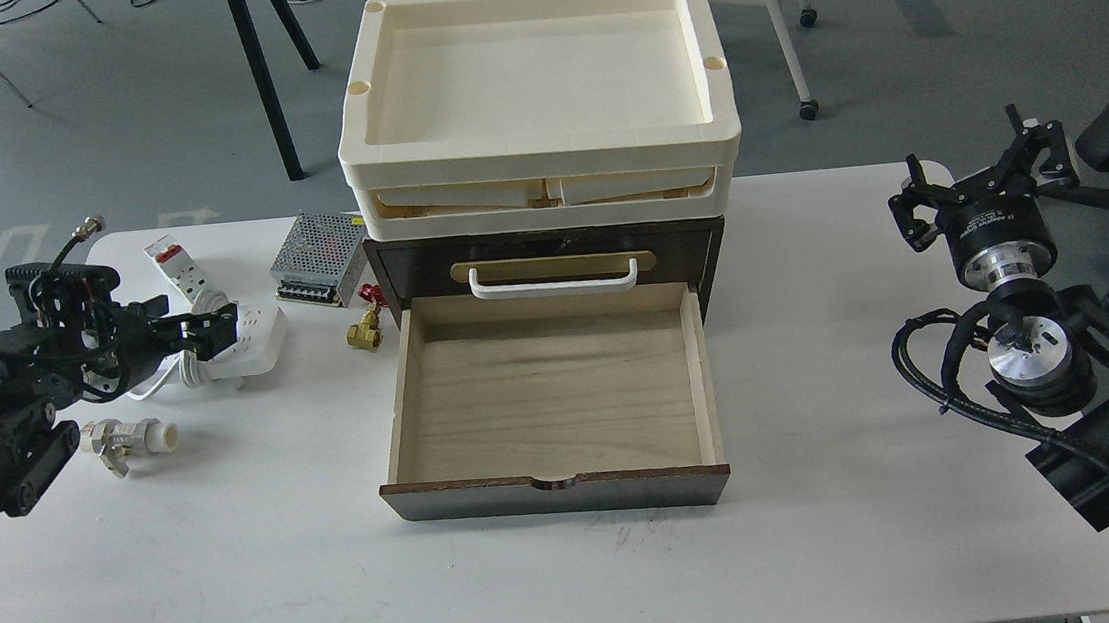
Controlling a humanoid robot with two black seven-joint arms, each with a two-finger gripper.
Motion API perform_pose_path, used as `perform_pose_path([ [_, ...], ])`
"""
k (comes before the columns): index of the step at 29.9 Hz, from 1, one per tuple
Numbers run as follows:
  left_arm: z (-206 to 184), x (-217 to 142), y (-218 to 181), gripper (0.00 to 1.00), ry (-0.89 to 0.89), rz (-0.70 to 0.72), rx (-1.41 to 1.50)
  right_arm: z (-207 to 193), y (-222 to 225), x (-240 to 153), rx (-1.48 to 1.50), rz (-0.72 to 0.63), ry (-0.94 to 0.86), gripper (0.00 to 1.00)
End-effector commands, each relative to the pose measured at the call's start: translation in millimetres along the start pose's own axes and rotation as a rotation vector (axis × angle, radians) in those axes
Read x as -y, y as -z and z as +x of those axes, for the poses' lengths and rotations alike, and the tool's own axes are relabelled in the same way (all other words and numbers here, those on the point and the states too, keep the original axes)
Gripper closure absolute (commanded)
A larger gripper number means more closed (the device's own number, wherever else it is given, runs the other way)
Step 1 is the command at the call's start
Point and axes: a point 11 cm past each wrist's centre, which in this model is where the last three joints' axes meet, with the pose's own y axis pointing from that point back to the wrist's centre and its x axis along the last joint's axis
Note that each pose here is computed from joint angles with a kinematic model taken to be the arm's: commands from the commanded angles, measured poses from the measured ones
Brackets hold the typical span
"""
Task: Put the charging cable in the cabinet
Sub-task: 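Lower the left gripper onto the white power strip and grasp it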
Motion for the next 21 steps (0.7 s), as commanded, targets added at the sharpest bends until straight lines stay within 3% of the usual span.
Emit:
perform_pose_path([
  [1, -3.9, 3.8, -2.2, 0.17, 0.003, 0.001, -0.002, -0.1, 0.1, 0.0, -0.001, 0.001, 0.001, 0.0],
  [4, -4.5, 3.9, -3.4, 0.26, 0.0, -0.011, 0.0, 0.0, -0.1, 0.0, 0.0, -0.001, 0.0, 0.0],
  [12, -12.5, 2.8, -1.0, 0.61, 0.044, -0.009, 0.062, 0.1, 0.1, 0.0, -0.002, 0.001, -0.001, 0.0],
  [17, -10.3, 3.3, -1.8, 0.63, 0.039, -0.008, 0.062, -0.1, 0.1, 0.0, -0.001, 0.001, 0.001, 0.0],
  [21, -6.2, 1.4, 5.0, 0.8, 0.028, 0.012, 0.055, -0.1, 0.1, 0.0, -0.001, 0.001, 0.001, 0.0],
])
